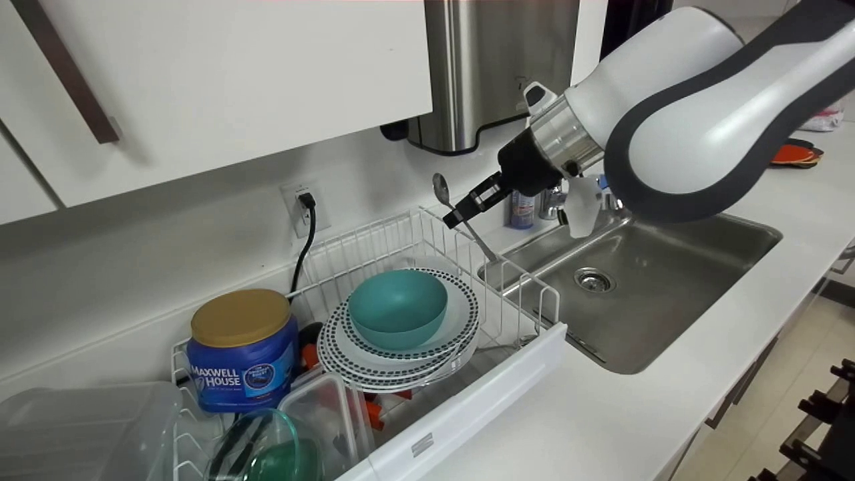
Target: Remove the silver spoon from the bowl and put it in the sink
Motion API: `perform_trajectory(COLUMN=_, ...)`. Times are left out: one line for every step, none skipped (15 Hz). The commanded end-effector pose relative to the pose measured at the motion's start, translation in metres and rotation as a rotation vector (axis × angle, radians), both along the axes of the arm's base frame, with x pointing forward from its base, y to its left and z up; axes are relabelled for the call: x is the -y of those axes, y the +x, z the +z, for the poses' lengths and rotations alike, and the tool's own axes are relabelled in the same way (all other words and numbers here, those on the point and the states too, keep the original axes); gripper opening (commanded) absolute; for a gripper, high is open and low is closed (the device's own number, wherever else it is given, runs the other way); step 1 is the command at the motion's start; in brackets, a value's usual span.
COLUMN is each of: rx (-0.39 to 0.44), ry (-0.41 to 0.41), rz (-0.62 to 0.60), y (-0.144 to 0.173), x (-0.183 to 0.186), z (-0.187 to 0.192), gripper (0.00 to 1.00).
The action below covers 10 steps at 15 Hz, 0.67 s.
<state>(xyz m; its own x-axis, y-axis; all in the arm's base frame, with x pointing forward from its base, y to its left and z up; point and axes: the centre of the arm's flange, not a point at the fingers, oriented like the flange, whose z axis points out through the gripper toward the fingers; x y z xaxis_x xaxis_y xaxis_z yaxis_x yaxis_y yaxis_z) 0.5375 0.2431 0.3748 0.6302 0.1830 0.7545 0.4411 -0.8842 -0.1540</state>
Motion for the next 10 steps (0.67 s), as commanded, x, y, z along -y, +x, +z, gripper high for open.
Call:
perform_trajectory(rx=0.001, ry=-0.065, rz=-0.118, y=-0.038, x=0.022, z=0.034, gripper=0.02)
perform_trajectory(rx=0.002, ry=-0.083, rz=-0.159, y=-0.042, x=0.030, z=0.039, gripper=0.02)
perform_trajectory(rx=0.003, ry=-0.100, rz=-0.209, y=-0.045, x=0.038, z=0.043, gripper=0.02)
perform_trajectory(rx=0.003, ry=-0.114, rz=-0.252, y=-0.050, x=0.047, z=0.048, gripper=0.02)
perform_trajectory(rx=0.005, ry=-0.132, rz=-0.296, y=-0.054, x=0.058, z=0.051, gripper=0.02)
perform_trajectory(rx=0.012, ry=-0.147, rz=-0.338, y=-0.060, x=0.070, z=0.053, gripper=0.02)
perform_trajectory(rx=0.017, ry=-0.162, rz=-0.380, y=-0.066, x=0.082, z=0.056, gripper=0.02)
perform_trajectory(rx=0.023, ry=-0.170, rz=-0.427, y=-0.059, x=0.105, z=0.042, gripper=0.02)
perform_trajectory(rx=0.026, ry=-0.192, rz=-0.466, y=-0.064, x=0.117, z=0.040, gripper=0.02)
perform_trajectory(rx=0.022, ry=-0.221, rz=-0.507, y=-0.067, x=0.129, z=0.036, gripper=0.02)
